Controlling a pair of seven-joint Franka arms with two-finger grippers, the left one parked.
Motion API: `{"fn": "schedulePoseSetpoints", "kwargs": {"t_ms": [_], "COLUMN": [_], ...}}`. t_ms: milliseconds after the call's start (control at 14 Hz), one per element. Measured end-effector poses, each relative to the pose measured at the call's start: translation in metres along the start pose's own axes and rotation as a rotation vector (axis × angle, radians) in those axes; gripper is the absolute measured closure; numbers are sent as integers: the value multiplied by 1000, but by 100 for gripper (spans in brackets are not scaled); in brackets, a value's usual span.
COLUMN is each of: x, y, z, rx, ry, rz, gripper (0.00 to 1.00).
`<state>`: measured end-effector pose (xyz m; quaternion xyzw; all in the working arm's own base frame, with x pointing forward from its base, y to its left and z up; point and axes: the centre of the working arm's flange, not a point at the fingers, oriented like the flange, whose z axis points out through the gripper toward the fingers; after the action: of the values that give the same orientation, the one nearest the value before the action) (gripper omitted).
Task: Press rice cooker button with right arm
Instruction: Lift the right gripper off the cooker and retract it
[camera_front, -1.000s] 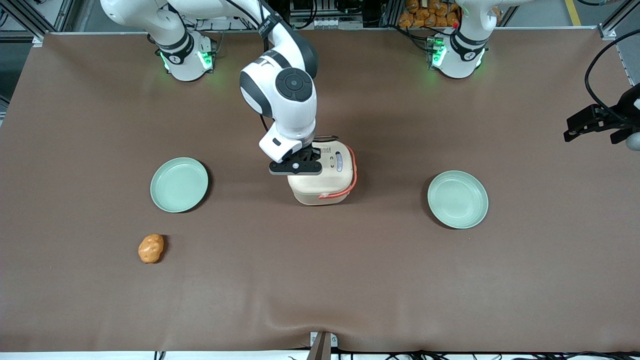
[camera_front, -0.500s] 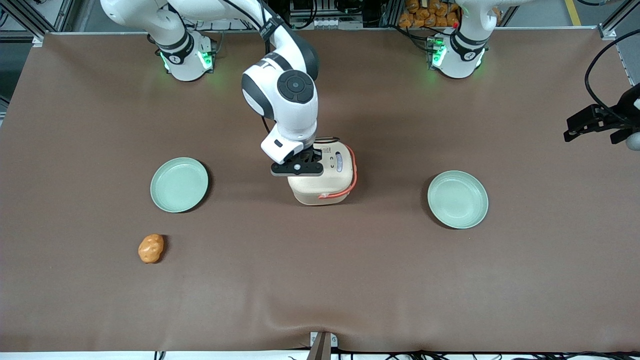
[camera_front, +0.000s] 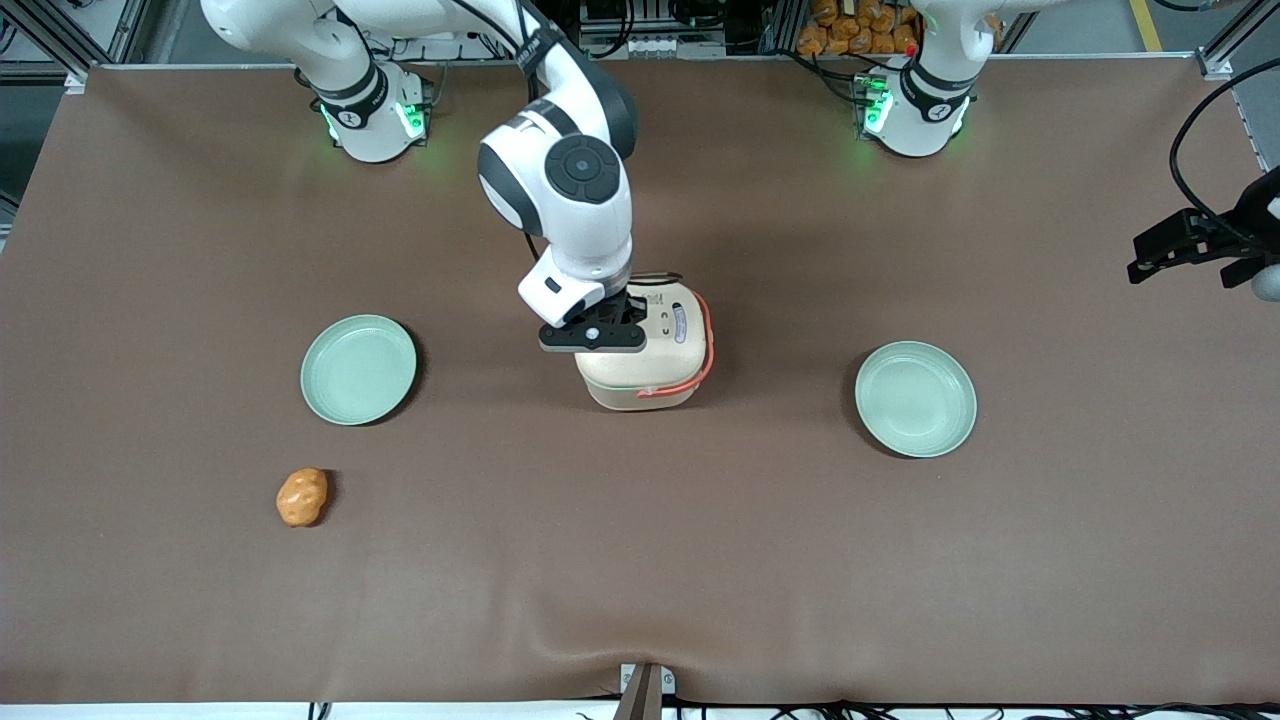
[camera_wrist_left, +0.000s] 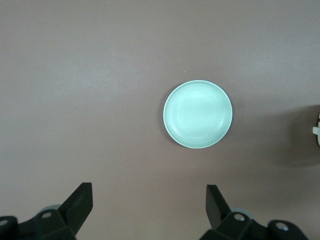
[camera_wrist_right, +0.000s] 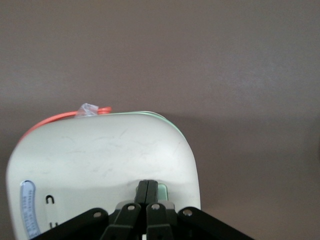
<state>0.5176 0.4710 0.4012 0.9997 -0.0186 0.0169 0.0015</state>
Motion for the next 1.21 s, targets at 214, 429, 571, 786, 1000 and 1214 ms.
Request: {"fn": "schedulePoseSetpoints", "kwargs": {"t_ms": [214, 429, 571, 786, 1000, 1214], "x": [12, 38, 55, 69, 71, 75], "y": [18, 66, 105, 155, 195, 266], "z": [-63, -116, -142, -173, -204, -232], "rx": [-1, 6, 18, 32, 43, 42], "ry": [-68, -103, -102, -94, -88, -116], "rz": [50, 127, 181, 224, 186, 91], "gripper": [89, 59, 41, 11, 0, 0]}}
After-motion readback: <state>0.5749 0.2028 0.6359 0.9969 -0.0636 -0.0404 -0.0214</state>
